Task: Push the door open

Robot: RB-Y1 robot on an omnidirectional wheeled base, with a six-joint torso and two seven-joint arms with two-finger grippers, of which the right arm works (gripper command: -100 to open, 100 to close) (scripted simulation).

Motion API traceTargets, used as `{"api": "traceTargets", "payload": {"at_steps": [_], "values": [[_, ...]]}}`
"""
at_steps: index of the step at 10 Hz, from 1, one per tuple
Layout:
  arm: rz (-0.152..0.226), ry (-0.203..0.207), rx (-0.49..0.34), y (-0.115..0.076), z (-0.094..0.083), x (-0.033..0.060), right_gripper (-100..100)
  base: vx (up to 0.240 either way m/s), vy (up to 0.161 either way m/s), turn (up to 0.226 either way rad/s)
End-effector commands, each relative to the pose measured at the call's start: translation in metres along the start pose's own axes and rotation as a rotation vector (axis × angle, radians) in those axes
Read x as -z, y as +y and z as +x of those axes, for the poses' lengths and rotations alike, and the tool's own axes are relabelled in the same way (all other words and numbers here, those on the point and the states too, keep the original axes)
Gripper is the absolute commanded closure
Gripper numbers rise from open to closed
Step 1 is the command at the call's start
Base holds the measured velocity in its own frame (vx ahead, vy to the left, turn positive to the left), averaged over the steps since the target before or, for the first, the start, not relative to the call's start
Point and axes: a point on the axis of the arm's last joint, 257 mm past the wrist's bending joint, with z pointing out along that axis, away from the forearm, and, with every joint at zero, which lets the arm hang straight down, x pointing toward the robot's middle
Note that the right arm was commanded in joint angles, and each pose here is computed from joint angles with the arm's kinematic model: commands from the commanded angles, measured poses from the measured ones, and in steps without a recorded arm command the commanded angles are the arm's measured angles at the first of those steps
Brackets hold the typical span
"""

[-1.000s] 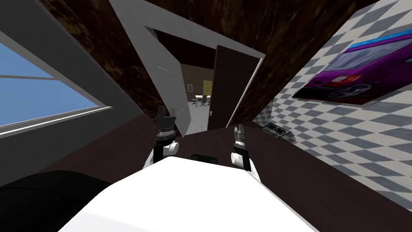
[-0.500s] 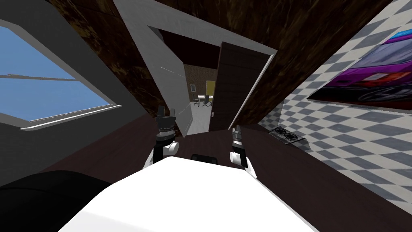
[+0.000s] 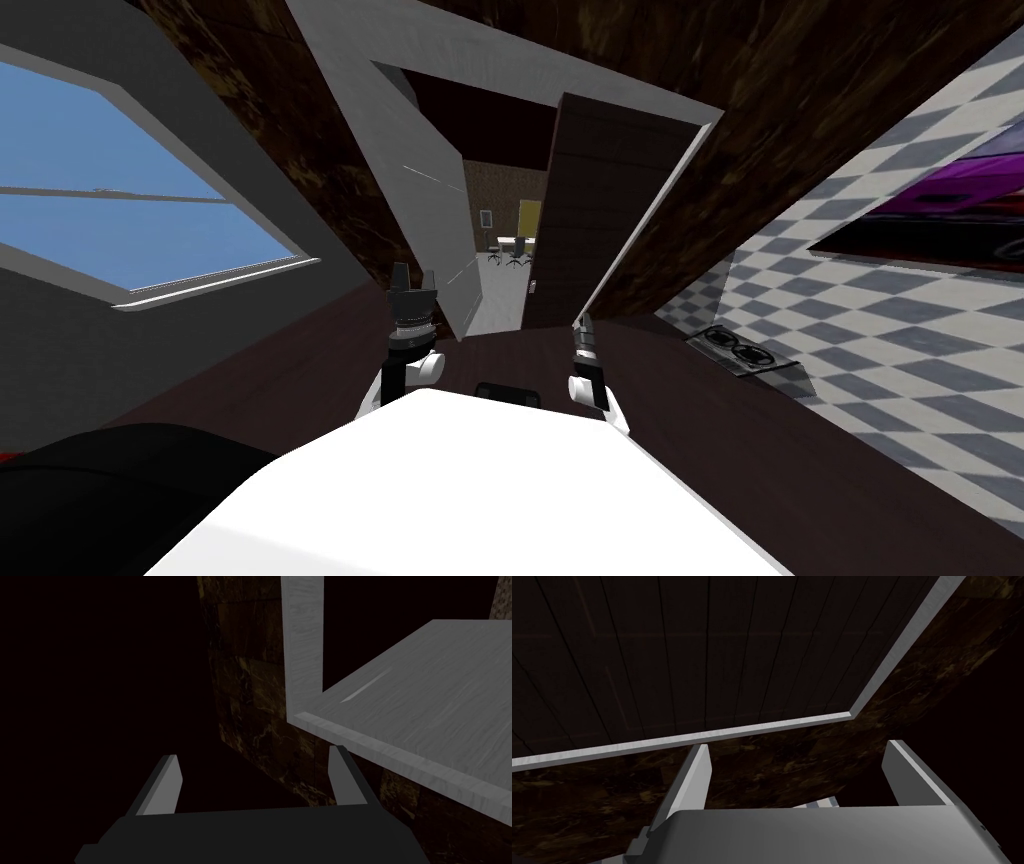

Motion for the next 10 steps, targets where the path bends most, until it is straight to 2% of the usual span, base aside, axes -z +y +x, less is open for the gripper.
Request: {"api": "traceTargets", "payload": {"at_steps": [1,10], "values": [[0.015,0.002,-0.004,-0.010,0.001,0.0015,-100,0.060,-0.030,0.080],[0.107,0.013,-0.032,-0.073,0.010,0.0050,-100,0.076,-0.039,0.115]]}}
